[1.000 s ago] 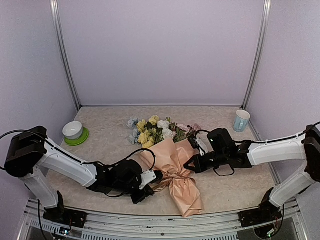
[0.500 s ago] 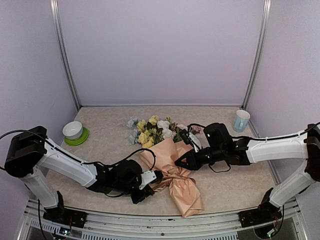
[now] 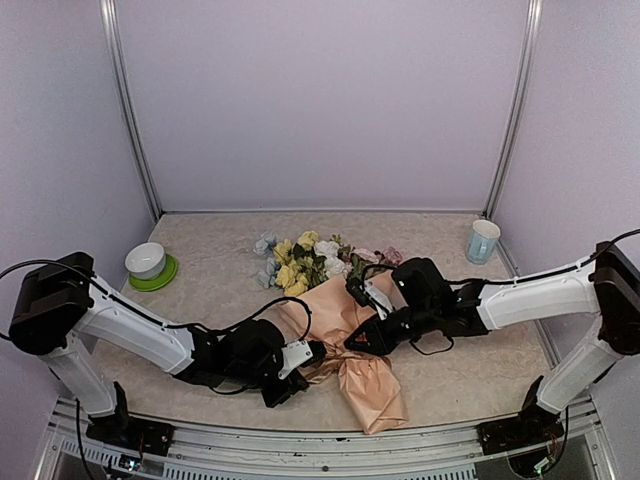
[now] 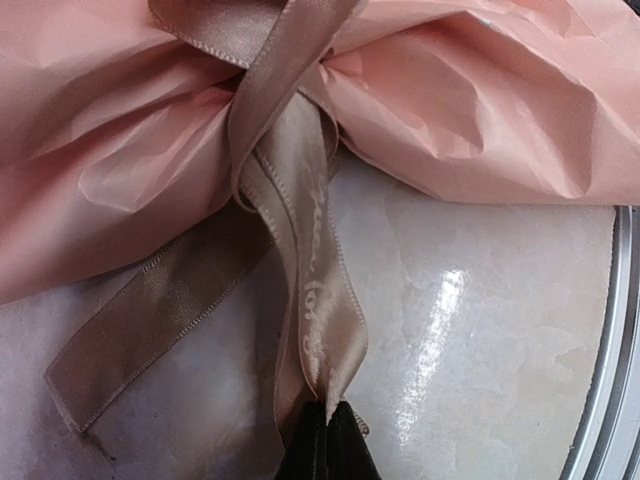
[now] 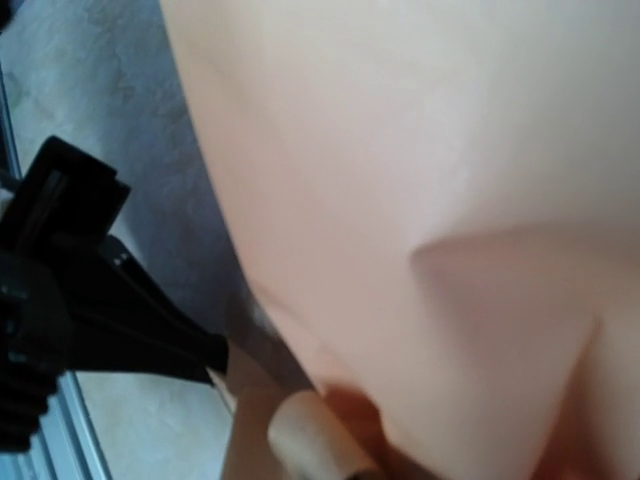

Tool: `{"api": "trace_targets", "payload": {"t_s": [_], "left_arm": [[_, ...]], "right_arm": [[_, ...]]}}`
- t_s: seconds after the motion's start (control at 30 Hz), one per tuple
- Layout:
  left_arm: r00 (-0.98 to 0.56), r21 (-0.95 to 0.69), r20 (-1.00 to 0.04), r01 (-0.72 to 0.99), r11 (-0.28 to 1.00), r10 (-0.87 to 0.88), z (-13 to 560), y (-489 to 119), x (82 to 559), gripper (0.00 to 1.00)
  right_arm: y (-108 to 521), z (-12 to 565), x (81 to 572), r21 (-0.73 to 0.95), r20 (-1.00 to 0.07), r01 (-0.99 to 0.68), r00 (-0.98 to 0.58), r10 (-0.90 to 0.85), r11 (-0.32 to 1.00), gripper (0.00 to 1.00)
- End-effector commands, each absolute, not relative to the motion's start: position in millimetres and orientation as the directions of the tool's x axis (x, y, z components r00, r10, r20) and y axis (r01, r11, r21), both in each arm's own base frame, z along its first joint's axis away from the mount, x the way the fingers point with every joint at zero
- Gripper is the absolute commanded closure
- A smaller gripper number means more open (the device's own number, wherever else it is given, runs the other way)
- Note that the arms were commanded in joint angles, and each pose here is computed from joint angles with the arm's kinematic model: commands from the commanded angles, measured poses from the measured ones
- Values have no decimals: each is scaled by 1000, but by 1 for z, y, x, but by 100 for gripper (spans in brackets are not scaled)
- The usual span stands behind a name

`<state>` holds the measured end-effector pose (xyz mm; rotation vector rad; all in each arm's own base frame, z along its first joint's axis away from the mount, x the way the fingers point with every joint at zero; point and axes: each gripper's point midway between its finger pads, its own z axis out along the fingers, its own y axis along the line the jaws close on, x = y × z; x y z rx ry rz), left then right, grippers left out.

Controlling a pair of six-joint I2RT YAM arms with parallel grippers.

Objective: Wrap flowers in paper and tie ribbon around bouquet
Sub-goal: Cross the half-tied ribbon over the folded bouquet.

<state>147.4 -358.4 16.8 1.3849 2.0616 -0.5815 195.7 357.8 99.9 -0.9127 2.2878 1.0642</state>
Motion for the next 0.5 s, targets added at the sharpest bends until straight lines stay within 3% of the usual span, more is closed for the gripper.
{"api": "trace_targets", "payload": {"t_s": [0.0,0.07,0.17,0.47], "left_arm": [[-274,-32,-702,934,356,657,28,-367,149,100],[-274,-31,-702,934,355,658,28,-367,149,100],[-274,-32,-702,934,355,657,28,-367,149,100],[-266,-22,-700,936,353,663,28,-365,149,100]], "right_arm": [[366,102,190,511,-628,-738,-671,-395,441,85],[368,103,190,516,-626,-738,-671,-396,435,87],[371,106,192,519,-630,-739,-671,-392,429,100],[356,132,219,575,-655,-654,-728,-204,491,100]]}}
